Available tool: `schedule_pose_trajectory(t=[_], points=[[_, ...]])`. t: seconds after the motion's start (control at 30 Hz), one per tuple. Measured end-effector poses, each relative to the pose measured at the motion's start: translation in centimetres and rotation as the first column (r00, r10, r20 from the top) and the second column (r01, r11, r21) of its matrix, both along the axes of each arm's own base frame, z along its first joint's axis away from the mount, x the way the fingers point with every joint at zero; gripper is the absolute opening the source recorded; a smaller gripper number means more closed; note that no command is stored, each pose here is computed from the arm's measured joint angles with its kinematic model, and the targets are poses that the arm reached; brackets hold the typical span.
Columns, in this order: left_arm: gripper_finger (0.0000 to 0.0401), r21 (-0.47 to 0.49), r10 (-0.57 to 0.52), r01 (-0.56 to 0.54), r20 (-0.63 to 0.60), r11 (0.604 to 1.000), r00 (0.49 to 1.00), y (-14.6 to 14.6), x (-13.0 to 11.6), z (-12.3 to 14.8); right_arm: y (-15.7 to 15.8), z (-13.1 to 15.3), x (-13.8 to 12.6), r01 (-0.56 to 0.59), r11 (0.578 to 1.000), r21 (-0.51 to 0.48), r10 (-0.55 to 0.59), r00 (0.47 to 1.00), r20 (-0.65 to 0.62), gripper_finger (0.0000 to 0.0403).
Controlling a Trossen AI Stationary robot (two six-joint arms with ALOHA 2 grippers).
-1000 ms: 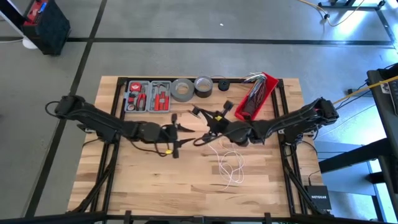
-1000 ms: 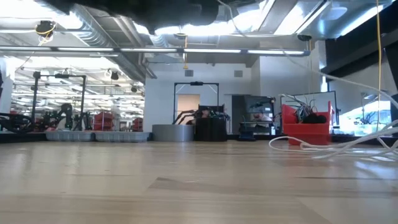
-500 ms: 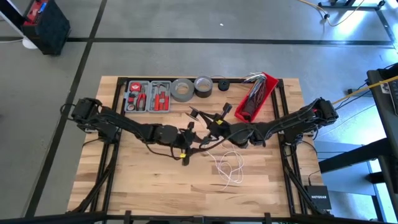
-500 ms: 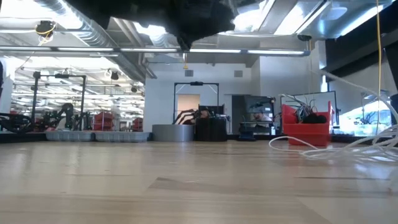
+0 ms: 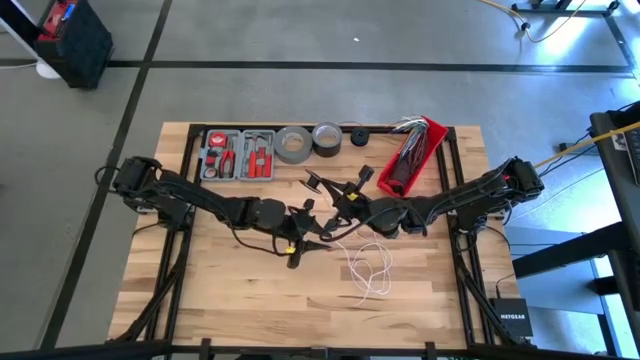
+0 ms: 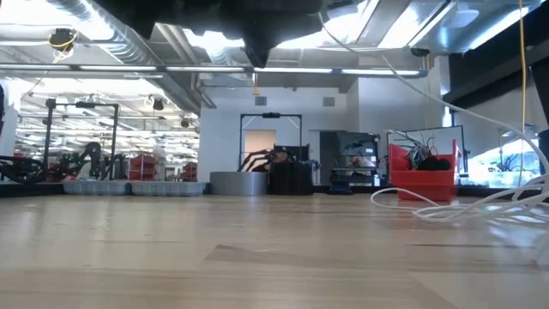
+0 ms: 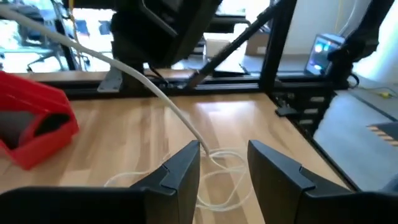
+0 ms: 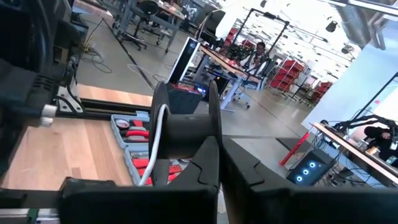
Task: Coil cords
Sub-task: Coil the white wire onto the black spool
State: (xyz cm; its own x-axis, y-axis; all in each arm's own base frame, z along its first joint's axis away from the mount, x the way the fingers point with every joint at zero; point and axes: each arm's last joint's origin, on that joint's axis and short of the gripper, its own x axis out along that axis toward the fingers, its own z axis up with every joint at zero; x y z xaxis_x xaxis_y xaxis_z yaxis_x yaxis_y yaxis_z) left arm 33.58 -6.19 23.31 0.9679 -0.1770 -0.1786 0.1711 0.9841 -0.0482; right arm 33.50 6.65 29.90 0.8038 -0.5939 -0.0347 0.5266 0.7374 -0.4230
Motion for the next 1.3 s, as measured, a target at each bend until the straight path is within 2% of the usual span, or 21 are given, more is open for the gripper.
schedule_pose_trajectory(t=[0.17,0.43,0.53,0.67,0.73,0.87,1.1,1.17,1.3], points=[[0.0127,0.021,0.146,-0.145,-0.012,0.989,0.989,0.5,0.0,-0.2,0.0,0.0,0.0,0.0,1.0,0.001,0.0,1.0,0.004,0.0007],[0.0121,-0.01,0.154,-0.154,0.023,0.988,0.988,0.4,0.1,0.1,0.0,0.0,0.0,-0.002,1.0,0.004,0.002,1.0,0.007,0.0007],[0.0092,0.027,0.182,-0.182,0.027,0.983,0.983,0.6,0.1,0.1,0.1,0.1,0.0,-0.022,1.0,0.007,0.022,1.0,0.009,0.0006],[0.0026,0.08,0.213,-0.215,0.037,0.973,0.976,0.7,0.1,0.1,0.1,0.1,0.1,-0.057,0.998,0.03,0.056,0.998,0.026,0.0004],[0.0008,0.113,0.232,-0.235,0.035,0.965,0.972,0.7,0.1,0.0,0.2,0.1,0.1,-0.08,0.996,0.044,0.078,0.996,0.041,0.0005],[0.0008,0.237,0.342,-0.326,-0.029,0.915,0.939,1.1,-0.2,-0.7,0.9,0.2,0.0,-0.114,0.992,0.049,0.112,0.993,0.047,0.0006],[0.0004,0.478,0.555,-0.452,-0.094,0.754,0.827,2.0,-2.1,-0.5,3.4,1.3,-1.7,-0.159,0.987,0.015,0.158,0.987,0.035,0.0005],[0.0003,0.514,0.573,-0.448,-0.107,0.731,0.812,1.9,-3.0,0.1,4.0,1.5,-2.2,-0.142,0.99,-0.006,0.142,0.99,0.015,0.0005],[0.0004,0.504,0.573,-0.453,-0.106,0.735,0.812,1.5,-5.0,2.2,4.7,1.7,-3.0,-0.151,0.988,-0.028,0.15,0.988,-0.023,0.0004]])
